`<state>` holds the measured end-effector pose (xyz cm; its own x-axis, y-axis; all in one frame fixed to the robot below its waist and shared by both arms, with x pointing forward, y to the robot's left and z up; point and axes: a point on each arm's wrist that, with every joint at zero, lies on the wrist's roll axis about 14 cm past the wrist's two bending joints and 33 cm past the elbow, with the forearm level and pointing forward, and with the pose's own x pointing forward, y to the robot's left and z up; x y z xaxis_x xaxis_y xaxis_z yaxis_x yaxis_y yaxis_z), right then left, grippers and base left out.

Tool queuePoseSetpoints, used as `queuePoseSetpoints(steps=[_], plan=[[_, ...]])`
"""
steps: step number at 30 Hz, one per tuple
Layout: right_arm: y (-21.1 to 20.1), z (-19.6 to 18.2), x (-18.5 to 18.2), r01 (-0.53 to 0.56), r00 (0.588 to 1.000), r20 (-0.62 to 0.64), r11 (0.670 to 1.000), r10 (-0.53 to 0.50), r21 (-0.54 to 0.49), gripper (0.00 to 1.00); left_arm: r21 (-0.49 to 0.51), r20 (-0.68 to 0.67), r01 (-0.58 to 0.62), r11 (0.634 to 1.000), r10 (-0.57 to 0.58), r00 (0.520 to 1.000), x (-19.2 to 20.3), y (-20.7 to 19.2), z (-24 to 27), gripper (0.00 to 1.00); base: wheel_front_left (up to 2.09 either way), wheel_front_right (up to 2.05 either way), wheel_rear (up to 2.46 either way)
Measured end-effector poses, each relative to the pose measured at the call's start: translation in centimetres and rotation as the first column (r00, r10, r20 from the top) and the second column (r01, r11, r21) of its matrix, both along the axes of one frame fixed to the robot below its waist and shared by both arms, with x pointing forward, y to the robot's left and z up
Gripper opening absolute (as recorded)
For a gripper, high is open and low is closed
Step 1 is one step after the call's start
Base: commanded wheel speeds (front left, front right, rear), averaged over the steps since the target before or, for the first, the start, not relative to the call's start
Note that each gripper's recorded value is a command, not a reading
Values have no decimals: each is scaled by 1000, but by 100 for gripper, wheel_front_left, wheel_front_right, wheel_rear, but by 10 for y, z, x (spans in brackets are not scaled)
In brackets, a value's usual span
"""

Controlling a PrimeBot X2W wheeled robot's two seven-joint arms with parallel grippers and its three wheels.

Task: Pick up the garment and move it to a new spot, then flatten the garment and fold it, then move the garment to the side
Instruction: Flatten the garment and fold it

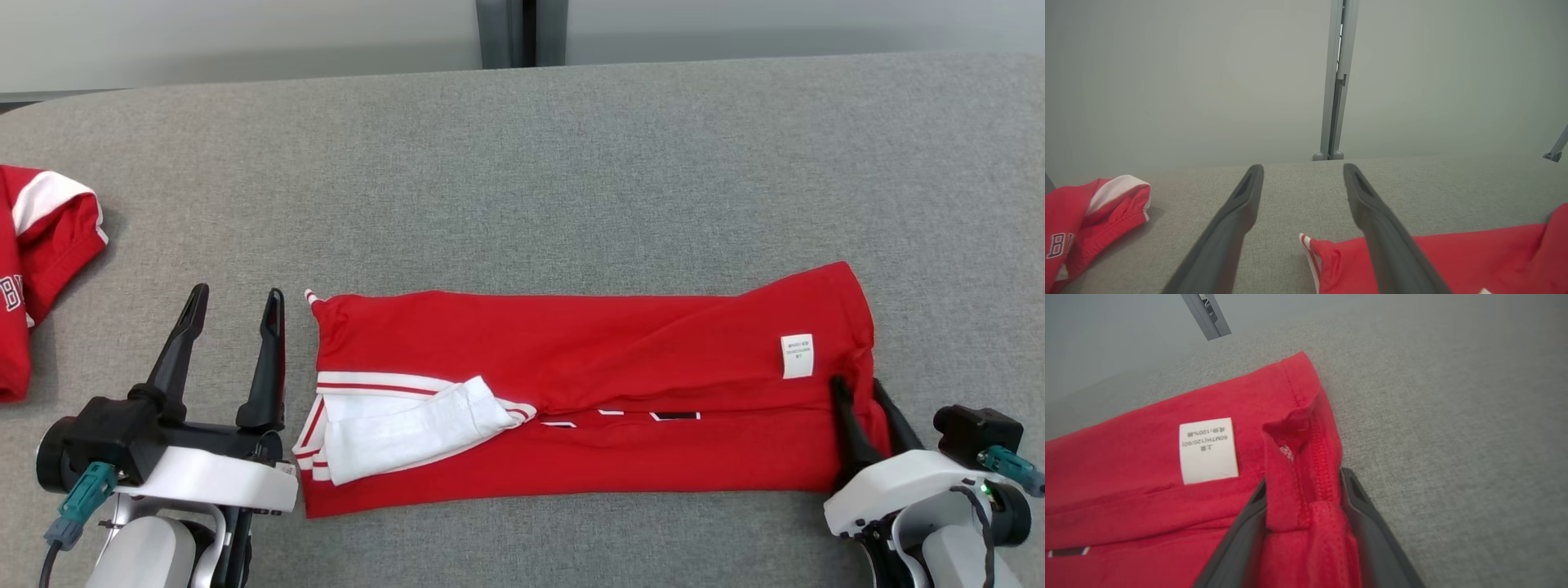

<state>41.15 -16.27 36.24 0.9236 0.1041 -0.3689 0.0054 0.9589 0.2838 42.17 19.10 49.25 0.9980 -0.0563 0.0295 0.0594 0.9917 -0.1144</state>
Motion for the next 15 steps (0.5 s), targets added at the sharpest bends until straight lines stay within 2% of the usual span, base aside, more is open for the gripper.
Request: queuePoseSetpoints(steps=[4, 7, 11, 15], plan=[[-3, 2, 3, 23, 1000, 16, 999, -24, 24, 0, 3, 0, 5, 1000, -5, 1000, 3, -2, -1, 100, 0, 0, 0], [-22, 5, 4, 69, 997, 26, 997, -69, 19, 0, 2, 1, 13, 1000, -13, 1000, 5, -5, -1, 100, 0, 0, 0], [-77, 10, -3, 181, 983, 42, 983, -179, -32, 0, 1, 6, 28, 1000, -28, 1000, 8, -10, 0, 100, 0, 0, 0], [-131, 19, -17, 292, 956, 65, 952, -286, -94, 0, -1, 9, 44, 999, -44, 999, 10, -16, 0, 100, 0, 0, 0]])
